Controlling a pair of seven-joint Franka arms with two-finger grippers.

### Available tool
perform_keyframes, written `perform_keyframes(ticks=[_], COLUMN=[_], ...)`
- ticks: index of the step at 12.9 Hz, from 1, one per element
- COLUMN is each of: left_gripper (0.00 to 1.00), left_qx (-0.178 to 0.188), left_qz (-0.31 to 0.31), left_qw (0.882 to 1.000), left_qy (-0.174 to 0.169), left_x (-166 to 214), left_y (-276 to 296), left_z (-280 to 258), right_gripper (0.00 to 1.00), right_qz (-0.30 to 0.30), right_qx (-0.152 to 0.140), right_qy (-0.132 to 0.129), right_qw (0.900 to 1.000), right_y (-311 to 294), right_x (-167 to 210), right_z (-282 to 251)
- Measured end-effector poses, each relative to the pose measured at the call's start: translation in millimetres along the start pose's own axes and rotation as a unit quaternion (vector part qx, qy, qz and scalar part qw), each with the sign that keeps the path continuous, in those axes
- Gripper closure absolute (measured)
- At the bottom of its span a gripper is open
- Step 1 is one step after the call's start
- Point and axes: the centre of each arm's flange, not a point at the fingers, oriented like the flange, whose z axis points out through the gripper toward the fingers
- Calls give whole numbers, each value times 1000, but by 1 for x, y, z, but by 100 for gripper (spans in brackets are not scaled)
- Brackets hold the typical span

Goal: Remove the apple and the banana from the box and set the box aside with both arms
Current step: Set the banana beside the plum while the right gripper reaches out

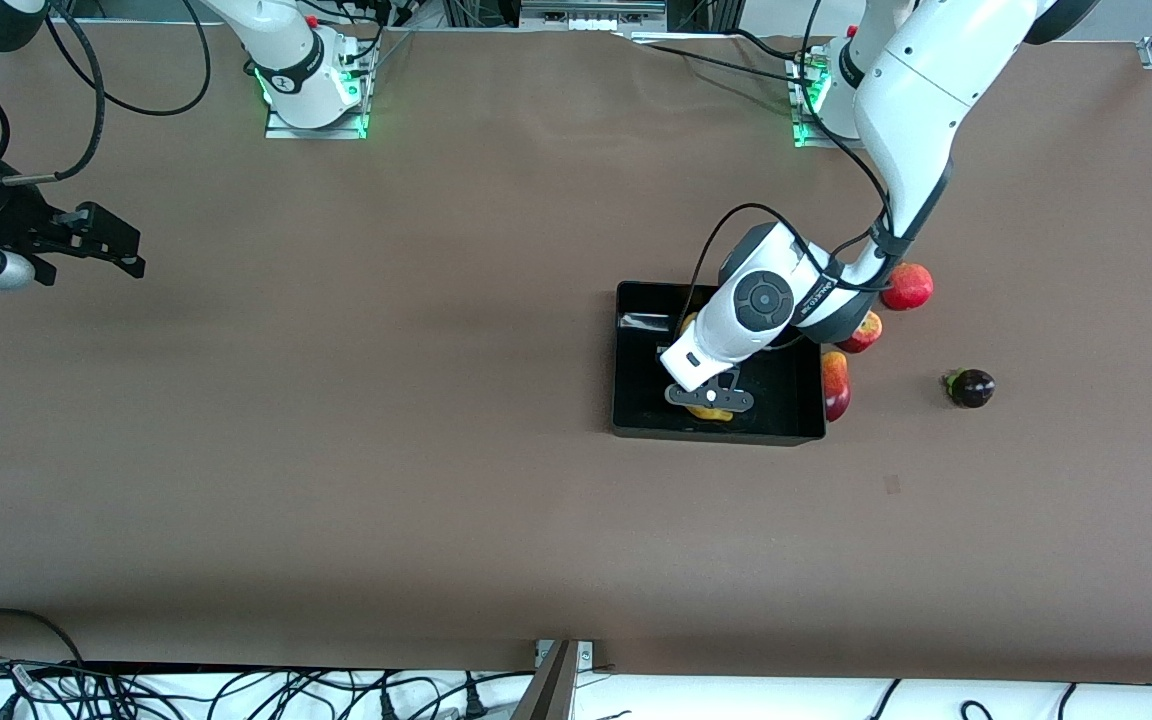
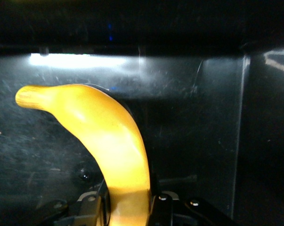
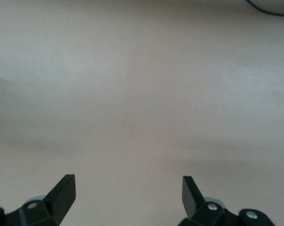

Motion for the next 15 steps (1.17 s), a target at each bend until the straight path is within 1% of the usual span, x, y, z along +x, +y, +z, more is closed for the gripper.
perform_keyframes(ticks=[2,5,7,9,11,12,13,14,15], left_gripper=[66,66,66,66,66,66,66,66,66], left_qx=[7,36,58,70,63,53,42,39,47], left_qz=[-4,-22,-18,-2,31,52,67,80,95], left_qw=[1000,999,998,997,996,995,994,994,993], left_qy=[5,3,-14,-32,-54,-69,-75,-67,-52], left_x=[9,24,34,49,62,66,69,70,69], left_y=[-4,-27,-52,-105,-186,-232,-270,-299,-317], left_z=[-29,-110,-164,-195,-190,-177,-160,-142,-123], right_gripper=[0,0,0,0,0,0,0,0,0], right_qz=[0,0,0,-1,-5,-10,-18,-31,-51], right_qx=[0,0,0,0,0,1,2,3,3], right_qy=[0,0,0,0,1,3,6,4,-1], right_qw=[1000,1000,1000,1000,1000,1000,1000,999,999], right_y=[0,0,0,-1,-6,-11,-20,-36,-59], right_x=[0,0,0,0,1,1,3,6,9], right_z=[0,0,0,0,0,0,1,6,14])
